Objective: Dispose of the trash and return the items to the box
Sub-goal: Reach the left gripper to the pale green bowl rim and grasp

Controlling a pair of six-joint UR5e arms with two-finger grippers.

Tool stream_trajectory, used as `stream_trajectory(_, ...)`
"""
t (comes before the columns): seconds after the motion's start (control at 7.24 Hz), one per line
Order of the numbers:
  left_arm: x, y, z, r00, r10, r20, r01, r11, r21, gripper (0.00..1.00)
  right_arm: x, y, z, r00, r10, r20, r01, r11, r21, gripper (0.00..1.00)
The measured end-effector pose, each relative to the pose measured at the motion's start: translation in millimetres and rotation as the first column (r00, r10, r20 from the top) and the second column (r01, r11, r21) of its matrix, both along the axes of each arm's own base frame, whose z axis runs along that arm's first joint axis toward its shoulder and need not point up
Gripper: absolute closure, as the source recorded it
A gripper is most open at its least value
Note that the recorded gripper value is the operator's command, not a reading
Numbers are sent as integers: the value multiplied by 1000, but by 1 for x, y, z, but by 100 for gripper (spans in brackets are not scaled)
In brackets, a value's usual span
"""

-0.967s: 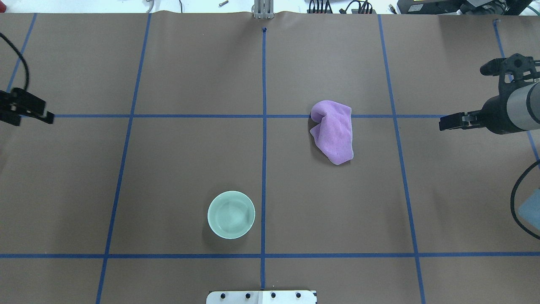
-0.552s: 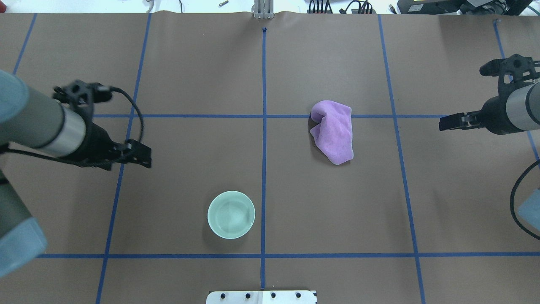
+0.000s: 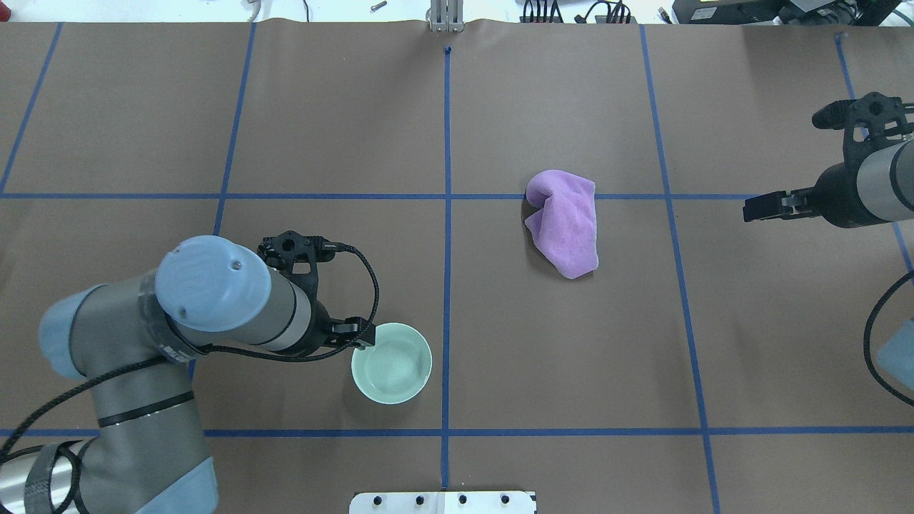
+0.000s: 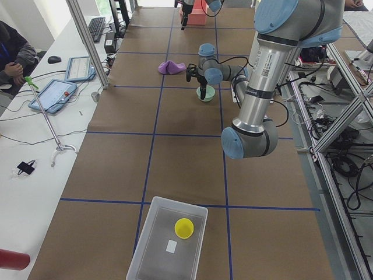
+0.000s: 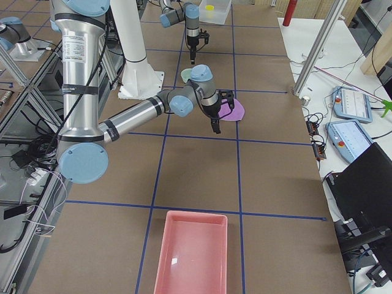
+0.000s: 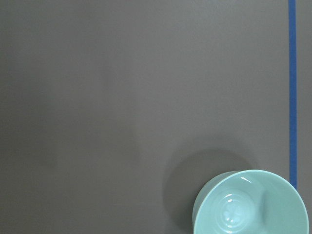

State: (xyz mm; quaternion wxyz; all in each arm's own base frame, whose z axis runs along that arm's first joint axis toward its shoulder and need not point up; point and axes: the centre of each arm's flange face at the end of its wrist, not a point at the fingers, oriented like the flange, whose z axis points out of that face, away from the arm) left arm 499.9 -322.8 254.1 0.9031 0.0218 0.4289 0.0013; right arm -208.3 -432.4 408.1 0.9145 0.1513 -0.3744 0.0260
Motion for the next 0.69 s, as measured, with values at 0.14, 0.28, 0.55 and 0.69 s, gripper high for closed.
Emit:
stream_trajectory(0.14, 13, 4, 6, 1000, 4, 12, -4, 1000, 4, 37, 0, 0, 0, 1000, 0, 0, 0, 1000, 0, 0)
stream_trajectory(0.28, 21, 5, 11, 1000, 7, 10, -7, 1000, 9, 45, 0, 0, 0, 1000, 0, 0, 0, 1000, 0, 0)
stream_trajectory(0.55, 35, 12, 17, 1000, 24, 1, -24, 1000, 15, 100, 0, 0, -1, 1000, -1, 1, 1, 1000, 1, 0)
stream_trajectory(0.69, 38, 14, 17, 1000, 28, -4, -28, 999, 17, 100, -1, 0, -1, 1000, -1, 1, 1, 1000, 2, 0)
